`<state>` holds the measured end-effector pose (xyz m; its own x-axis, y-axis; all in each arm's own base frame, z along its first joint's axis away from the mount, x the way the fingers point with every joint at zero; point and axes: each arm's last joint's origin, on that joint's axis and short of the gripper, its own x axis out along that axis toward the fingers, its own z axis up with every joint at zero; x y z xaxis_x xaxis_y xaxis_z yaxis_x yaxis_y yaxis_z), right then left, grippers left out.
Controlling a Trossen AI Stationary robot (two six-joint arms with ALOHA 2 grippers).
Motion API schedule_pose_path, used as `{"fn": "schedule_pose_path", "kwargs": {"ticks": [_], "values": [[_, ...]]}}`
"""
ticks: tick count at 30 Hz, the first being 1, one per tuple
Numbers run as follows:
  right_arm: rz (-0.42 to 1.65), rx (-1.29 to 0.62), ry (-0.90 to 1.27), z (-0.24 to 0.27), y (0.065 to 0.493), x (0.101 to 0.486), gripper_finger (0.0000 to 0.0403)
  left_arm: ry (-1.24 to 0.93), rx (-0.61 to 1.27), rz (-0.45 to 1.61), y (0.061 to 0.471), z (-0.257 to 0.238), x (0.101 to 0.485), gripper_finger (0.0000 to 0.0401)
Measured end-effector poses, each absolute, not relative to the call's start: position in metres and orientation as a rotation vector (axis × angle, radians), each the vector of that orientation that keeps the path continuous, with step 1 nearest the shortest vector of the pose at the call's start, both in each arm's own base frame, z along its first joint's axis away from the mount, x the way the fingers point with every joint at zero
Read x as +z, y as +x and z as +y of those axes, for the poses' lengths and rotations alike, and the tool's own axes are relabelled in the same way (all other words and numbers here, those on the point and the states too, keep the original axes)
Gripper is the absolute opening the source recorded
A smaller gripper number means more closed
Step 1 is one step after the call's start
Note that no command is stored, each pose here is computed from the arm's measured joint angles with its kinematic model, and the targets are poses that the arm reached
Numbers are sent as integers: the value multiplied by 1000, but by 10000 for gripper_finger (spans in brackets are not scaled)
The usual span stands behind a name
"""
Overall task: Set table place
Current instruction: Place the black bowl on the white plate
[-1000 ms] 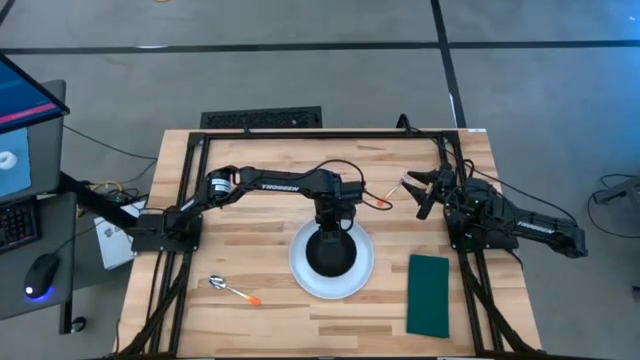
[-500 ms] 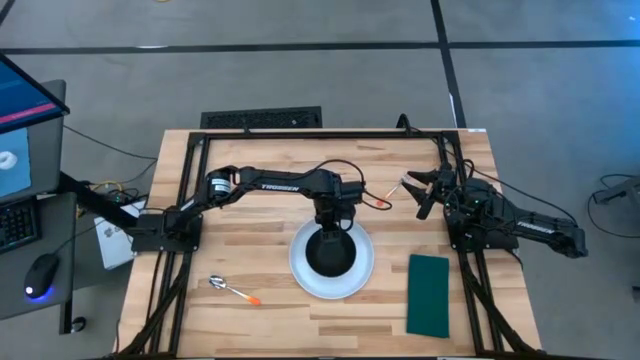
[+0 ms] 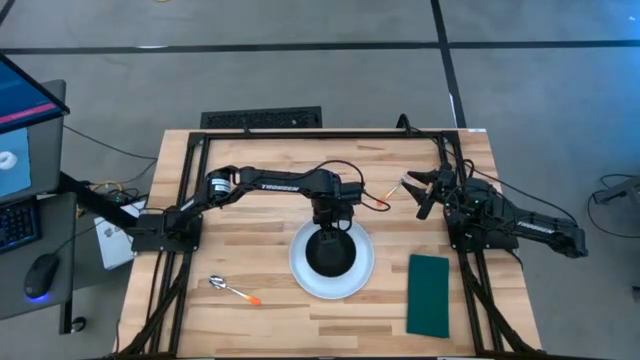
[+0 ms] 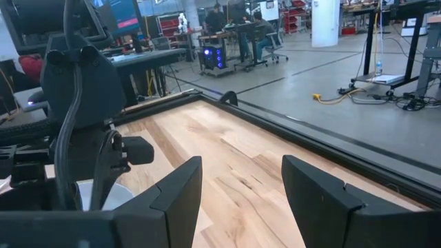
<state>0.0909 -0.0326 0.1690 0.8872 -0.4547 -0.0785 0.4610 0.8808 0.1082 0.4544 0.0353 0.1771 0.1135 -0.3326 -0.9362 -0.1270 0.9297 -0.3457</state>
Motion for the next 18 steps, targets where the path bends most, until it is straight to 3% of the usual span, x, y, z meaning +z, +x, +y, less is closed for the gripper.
{"fn": "schedule_pose_path", "kwargs": {"ticks": [8,18], "values": [[51,-477,125,-33,91,169,224,-341,-82,1471,453,38,178,268],[52,-477,125,-33,91,169,224,-325,-84,1455,455,37,227,268]]}}
